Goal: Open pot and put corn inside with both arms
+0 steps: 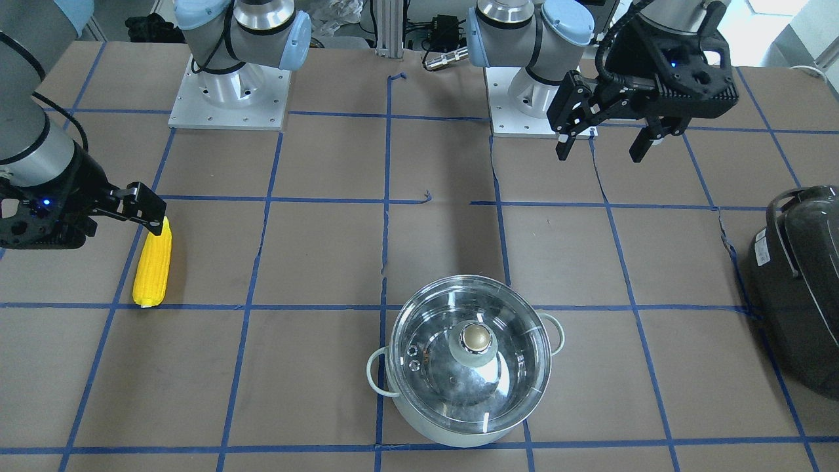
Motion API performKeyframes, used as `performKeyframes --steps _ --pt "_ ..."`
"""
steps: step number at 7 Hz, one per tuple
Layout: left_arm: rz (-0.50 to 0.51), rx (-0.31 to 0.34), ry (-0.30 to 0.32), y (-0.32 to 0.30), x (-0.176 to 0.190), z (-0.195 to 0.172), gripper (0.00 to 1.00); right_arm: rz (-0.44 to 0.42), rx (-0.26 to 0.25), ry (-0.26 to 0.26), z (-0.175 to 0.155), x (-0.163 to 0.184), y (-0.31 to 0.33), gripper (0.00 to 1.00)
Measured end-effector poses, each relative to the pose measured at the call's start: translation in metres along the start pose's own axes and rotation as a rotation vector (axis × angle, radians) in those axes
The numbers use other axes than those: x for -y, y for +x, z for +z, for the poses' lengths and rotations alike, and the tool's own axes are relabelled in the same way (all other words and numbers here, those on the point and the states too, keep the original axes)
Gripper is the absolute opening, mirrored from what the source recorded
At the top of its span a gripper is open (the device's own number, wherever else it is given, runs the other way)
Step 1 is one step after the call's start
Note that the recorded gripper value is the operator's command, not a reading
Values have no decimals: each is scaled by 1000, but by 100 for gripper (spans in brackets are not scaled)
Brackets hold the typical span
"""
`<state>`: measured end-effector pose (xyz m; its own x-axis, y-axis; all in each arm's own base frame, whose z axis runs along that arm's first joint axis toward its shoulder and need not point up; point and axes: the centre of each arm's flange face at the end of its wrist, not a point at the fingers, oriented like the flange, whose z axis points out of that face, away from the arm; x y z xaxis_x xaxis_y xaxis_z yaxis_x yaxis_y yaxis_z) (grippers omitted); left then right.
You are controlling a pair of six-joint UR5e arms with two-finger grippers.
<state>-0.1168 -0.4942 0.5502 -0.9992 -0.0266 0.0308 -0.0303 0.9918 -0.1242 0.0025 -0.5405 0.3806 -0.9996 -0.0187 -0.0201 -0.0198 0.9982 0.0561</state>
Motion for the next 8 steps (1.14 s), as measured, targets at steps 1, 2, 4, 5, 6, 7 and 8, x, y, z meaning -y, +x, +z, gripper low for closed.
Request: performKeyframes --steps 1,2,4,5,6,7,8 --pt "-6 -1 2 -1 2 -1 100 -3 -6 26 22 -3 9 100" --pt "-19 -14 0 -2 9 2 100 1 -14 55 46 -8 17 100" --pt "-60 -46 -22 -1 45 20 100 -40 -25 81 97 -26 34 100" --pt "-75 -50 -45 0 67 39 100 -82 -29 85 121 -32 41 100" --pt "-82 -50 -76 0 88 69 100 -121 -28 81 140 -32 45 100" --pt "-85 -50 -108 2 107 104 100 -143 -25 73 154 -30 47 100" --pt "-79 -49 -133 8 120 135 100 -153 -22 66 165 -28 48 100"
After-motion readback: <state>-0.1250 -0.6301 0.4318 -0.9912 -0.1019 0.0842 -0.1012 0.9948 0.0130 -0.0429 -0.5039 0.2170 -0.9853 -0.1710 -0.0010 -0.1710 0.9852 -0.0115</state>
